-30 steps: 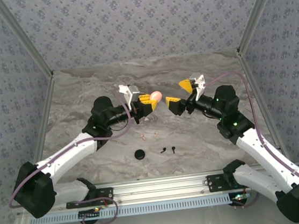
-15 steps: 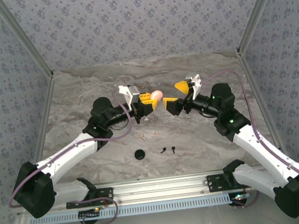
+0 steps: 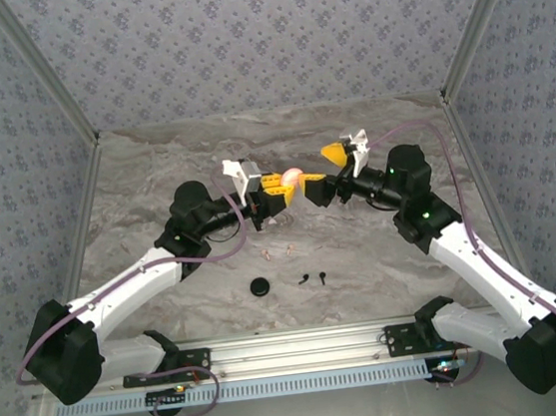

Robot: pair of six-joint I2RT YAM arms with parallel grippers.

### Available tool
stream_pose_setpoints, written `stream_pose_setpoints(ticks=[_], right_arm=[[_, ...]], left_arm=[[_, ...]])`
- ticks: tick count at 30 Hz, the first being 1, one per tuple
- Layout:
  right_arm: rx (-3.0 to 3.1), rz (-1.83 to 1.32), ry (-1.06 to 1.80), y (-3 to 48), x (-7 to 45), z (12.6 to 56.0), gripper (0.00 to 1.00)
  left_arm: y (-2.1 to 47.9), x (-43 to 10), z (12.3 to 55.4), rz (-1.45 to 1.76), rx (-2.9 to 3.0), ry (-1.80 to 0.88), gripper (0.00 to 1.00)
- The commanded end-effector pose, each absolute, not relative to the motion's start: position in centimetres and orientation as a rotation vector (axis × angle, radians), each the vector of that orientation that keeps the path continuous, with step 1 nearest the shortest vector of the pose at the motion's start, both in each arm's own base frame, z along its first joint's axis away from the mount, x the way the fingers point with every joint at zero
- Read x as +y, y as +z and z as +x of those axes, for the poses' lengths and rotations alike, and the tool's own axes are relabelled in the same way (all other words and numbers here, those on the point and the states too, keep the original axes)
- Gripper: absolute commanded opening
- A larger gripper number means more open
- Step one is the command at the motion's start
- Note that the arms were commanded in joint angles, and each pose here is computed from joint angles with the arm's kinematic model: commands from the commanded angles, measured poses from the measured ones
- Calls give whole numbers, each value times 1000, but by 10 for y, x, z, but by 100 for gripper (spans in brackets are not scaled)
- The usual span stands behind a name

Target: Insert the wireless bluetooth earbuds into the charging case

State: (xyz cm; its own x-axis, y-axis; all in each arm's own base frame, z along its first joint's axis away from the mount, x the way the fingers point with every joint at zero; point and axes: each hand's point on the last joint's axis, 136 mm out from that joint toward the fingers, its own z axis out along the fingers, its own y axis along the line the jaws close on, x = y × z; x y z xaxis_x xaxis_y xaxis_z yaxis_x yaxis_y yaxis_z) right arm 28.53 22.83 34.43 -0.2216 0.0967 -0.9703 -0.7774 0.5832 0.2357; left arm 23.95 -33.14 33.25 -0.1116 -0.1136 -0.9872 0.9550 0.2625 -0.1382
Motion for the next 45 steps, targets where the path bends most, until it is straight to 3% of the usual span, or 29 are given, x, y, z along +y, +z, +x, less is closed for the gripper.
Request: stream_pose_setpoints(ticks=[1,25,32,41,45], right_arm=[[1581,-589,864,357,226,291,100],[1675,-559,772,355,208,297,100],[1970,-421,694,306,190,297,99],[2372,-272,676,214,207,290,80],[2514,-217,598,170,224,287,77]], left_arm=[[356,-337,231,915,1260,-1150,0],[342,-328,242,863,1333,-1051,0],[313,-293,258,747,1459,-830,0],[297,-249,250,642,1524,-677,0],[301,-233,248,608,1506,-613,0]])
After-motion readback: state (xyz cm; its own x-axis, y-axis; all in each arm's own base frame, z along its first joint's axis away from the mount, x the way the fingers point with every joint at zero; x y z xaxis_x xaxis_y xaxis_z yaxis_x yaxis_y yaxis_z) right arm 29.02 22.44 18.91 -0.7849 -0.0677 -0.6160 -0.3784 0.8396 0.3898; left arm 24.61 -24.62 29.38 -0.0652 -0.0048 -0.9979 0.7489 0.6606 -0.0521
